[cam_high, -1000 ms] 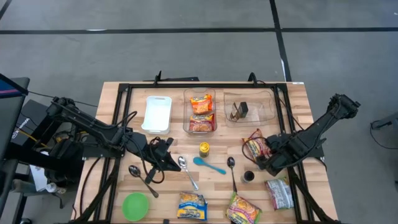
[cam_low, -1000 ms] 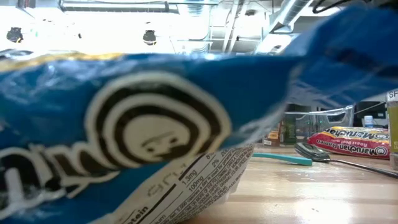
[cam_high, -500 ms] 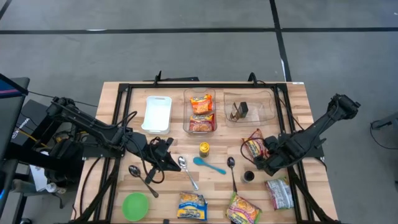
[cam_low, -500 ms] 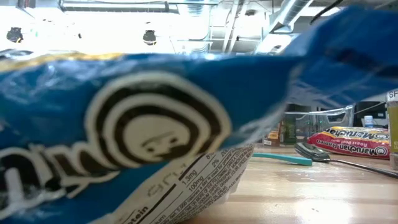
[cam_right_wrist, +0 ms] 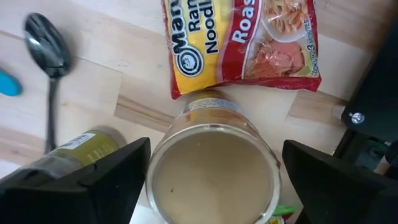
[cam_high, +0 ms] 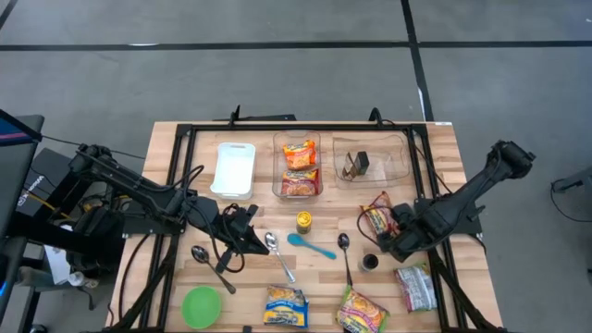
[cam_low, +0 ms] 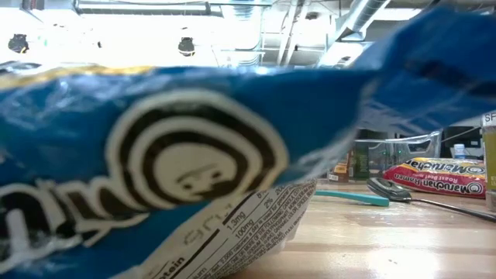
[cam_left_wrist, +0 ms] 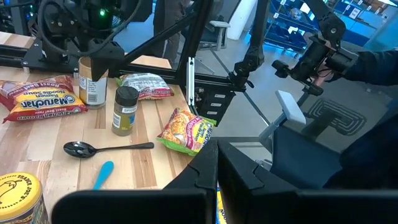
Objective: Pick & Place Food Item
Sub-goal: Put the gold spice bottle into the right transparent bin
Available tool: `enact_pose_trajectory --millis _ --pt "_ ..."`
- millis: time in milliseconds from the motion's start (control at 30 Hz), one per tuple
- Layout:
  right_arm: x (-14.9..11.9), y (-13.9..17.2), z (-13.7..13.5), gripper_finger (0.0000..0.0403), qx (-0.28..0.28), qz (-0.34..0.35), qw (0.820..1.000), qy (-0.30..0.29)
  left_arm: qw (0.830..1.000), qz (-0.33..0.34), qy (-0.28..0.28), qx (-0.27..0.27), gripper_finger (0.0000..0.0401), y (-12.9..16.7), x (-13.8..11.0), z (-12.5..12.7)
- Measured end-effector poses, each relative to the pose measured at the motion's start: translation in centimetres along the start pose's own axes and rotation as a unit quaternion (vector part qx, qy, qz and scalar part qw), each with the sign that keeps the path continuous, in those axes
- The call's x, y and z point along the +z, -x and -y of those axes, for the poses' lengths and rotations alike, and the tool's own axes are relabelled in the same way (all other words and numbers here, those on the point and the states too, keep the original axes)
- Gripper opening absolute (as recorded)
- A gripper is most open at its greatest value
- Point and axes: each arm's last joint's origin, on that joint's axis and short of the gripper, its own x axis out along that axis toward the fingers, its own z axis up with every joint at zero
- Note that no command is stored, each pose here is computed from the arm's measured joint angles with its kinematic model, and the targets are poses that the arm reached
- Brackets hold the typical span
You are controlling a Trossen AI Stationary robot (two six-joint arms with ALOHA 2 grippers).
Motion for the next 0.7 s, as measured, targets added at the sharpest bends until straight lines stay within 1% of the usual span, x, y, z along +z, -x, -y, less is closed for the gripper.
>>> enact_pose_trajectory --millis 133,233,400,567,700 --pt "-0.5 -1.1 -0.6 0.0358 -0.035 -0.016 0.999 0.027 1.0 0.0 0.0 0.0 0.0 0.0 0.0 0.0" --pt "-0.8 -1.9 -1.0 0.0358 -0.058 -0.019 0.998 0.032 1.0 0.0 0.0 0.0 0.0 0.0 0.0 0.0" --pt "-1.2 -2.4 -1.6 0.0358 -0.048 -0.022 0.998 0.039 1.0 0.0 0.0 0.0 0.0 0.0 0.0 0.0" --pt "-1.3 -2.4 -1.7 0.0357 -0.045 -0.023 0.998 0.039 1.0 0.0 0.0 0.0 0.0 0.0 0.0 0.0" --pt "-1.2 -2.4 -1.6 0.0343 -0.046 -0.022 0.998 0.039 1.0 0.0 0.0 0.0 0.0 0.0 0.0 0.0"
